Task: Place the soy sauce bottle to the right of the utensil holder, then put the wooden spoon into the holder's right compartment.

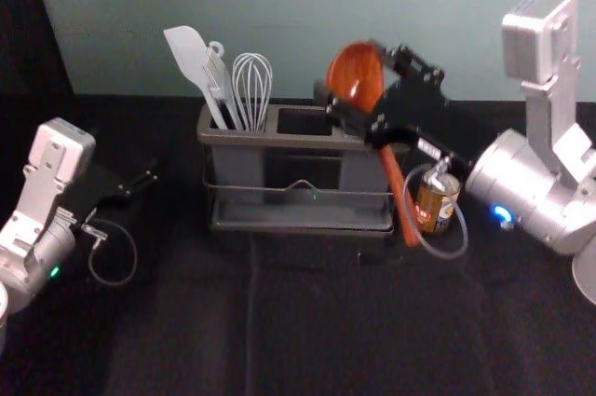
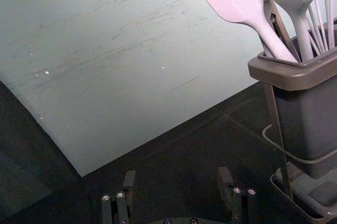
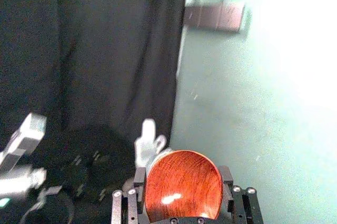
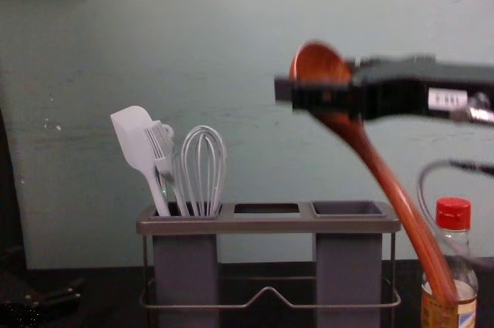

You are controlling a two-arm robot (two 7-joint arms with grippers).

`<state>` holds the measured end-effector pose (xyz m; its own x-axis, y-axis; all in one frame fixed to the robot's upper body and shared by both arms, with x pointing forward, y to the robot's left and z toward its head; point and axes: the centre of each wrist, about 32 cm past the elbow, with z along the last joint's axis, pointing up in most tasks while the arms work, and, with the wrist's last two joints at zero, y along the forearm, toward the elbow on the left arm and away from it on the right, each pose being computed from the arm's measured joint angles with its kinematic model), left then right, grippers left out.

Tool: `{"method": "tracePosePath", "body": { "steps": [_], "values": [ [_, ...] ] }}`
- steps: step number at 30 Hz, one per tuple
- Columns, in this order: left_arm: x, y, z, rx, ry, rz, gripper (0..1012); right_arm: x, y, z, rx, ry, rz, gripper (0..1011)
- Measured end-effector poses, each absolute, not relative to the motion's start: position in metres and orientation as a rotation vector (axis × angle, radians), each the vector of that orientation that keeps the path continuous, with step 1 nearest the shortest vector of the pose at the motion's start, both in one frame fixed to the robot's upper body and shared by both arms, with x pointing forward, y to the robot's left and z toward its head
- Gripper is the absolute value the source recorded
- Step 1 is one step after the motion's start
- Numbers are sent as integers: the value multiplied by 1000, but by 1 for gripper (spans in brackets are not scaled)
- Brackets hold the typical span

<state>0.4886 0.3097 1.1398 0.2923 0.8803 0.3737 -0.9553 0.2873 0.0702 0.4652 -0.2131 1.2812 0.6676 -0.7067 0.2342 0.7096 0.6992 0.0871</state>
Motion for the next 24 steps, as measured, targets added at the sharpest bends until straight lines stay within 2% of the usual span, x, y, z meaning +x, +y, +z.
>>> {"method": "tracePosePath", "body": {
  "steps": [7, 13, 24],
  "values": [
    [489, 310, 1140, 304, -285, 1248, 1005, 487, -205, 1288, 86, -342, -870, 841],
    [489, 310, 1140, 304, -285, 1248, 1005, 515, -187, 1288, 139, -391, -944, 841],
    [489, 310, 1140, 304, -285, 1248, 1005, 554, -171, 1287, 120, -399, -1008, 842]
  ]
}}
